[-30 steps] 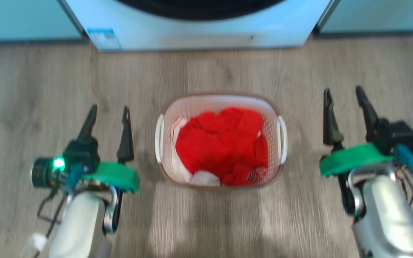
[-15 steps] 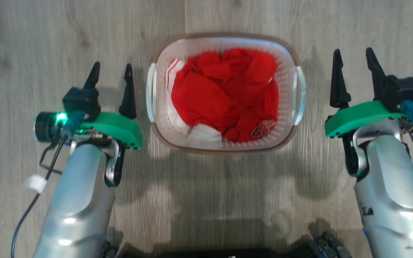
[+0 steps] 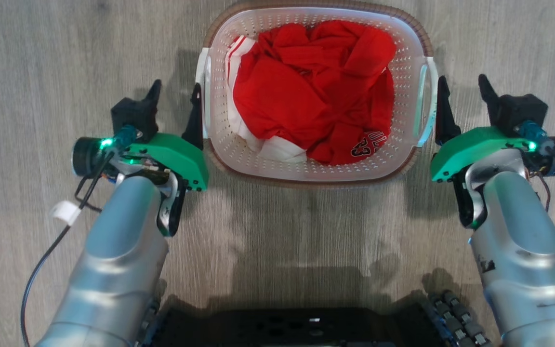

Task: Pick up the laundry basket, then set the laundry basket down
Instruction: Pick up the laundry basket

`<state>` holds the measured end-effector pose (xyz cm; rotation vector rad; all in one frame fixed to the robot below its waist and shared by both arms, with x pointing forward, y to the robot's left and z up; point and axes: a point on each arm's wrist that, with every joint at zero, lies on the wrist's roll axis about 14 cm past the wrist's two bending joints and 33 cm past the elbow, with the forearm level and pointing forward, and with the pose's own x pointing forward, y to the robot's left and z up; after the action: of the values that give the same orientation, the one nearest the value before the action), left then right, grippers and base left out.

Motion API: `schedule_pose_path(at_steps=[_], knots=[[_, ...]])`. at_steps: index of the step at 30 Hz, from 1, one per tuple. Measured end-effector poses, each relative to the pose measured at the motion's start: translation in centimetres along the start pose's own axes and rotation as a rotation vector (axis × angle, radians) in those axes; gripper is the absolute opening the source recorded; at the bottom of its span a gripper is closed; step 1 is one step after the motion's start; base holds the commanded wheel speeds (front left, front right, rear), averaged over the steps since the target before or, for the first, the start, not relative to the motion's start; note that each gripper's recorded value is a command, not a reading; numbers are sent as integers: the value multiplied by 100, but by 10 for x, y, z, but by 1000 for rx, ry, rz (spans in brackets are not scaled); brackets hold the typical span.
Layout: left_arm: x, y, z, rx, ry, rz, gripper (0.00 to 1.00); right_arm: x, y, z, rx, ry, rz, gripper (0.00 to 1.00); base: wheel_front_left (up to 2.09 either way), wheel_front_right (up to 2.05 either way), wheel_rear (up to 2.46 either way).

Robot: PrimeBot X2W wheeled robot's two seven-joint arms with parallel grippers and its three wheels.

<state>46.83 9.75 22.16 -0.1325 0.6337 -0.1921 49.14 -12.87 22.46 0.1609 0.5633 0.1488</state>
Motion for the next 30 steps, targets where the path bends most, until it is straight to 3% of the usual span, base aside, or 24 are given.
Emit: schedule_pose_path(at_steps=[30], knots=[[34,-7,-57,23,177,-69,100,31,-4,-59,25,143,5,100,0,0,0]])
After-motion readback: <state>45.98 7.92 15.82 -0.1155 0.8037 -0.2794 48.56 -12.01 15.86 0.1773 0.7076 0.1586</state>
